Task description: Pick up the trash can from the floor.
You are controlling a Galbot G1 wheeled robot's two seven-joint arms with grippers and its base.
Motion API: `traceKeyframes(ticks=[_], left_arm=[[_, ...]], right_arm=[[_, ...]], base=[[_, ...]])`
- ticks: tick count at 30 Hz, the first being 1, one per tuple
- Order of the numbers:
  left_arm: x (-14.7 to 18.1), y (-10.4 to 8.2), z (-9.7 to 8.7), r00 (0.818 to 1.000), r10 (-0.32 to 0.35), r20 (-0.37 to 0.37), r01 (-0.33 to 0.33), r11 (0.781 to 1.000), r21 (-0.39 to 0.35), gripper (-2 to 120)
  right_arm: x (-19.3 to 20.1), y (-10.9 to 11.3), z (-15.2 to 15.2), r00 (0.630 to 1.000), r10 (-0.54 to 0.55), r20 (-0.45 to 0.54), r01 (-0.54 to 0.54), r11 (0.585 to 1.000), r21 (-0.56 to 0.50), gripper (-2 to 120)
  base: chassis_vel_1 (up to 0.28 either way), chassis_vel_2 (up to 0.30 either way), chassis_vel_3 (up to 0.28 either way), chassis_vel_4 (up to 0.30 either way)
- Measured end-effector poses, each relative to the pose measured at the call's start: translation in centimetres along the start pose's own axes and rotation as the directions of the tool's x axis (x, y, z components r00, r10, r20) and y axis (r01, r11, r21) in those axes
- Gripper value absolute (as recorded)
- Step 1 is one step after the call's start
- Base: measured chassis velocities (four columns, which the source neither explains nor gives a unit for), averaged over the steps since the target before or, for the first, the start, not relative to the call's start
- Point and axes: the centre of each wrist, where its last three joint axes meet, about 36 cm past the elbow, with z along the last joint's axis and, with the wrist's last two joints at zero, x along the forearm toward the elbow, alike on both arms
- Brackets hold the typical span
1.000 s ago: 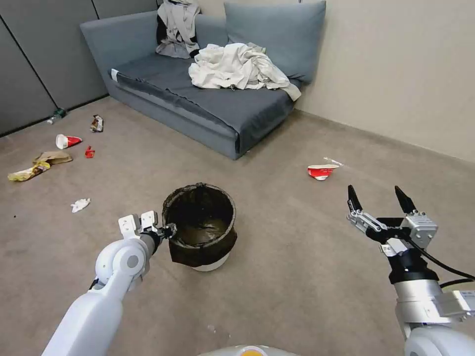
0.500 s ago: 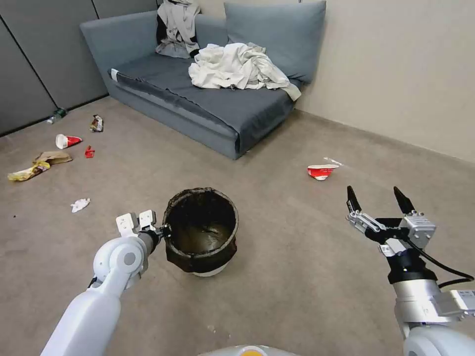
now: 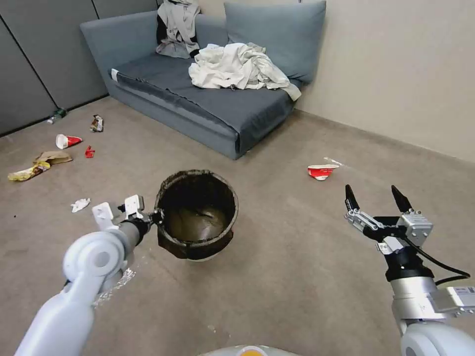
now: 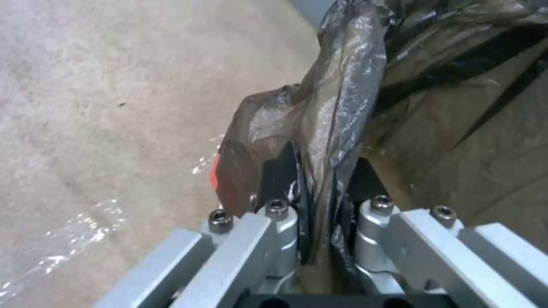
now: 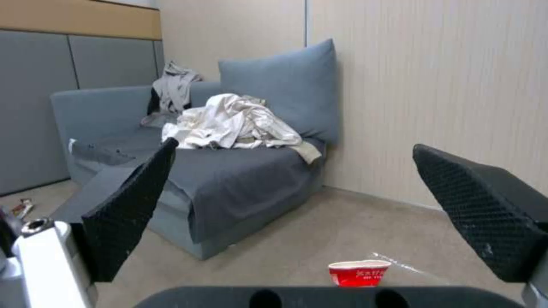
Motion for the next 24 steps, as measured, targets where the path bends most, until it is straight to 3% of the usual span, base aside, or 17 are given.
traceKeyframes(ticks=[8, 24], left_arm=[[2.4, -0.9, -0.2, 0.999, 0.039, 0.014, -0.039, 0.999, 0.011, 6], [2.6, -0.8, 0.0, 0.999, 0.036, 0.010, -0.037, 0.999, 0.017, 6]], right_arm=[[0.0, 0.0, -0.2, 1.000, -0.003, 0.002, 0.003, 1.000, 0.003, 100], [0.1, 0.1, -0.2, 1.000, -0.003, 0.001, 0.003, 1.000, 0.001, 100]], base=[[0.000, 0.000, 0.000, 0.000], [0.000, 0.000, 0.000, 0.000]])
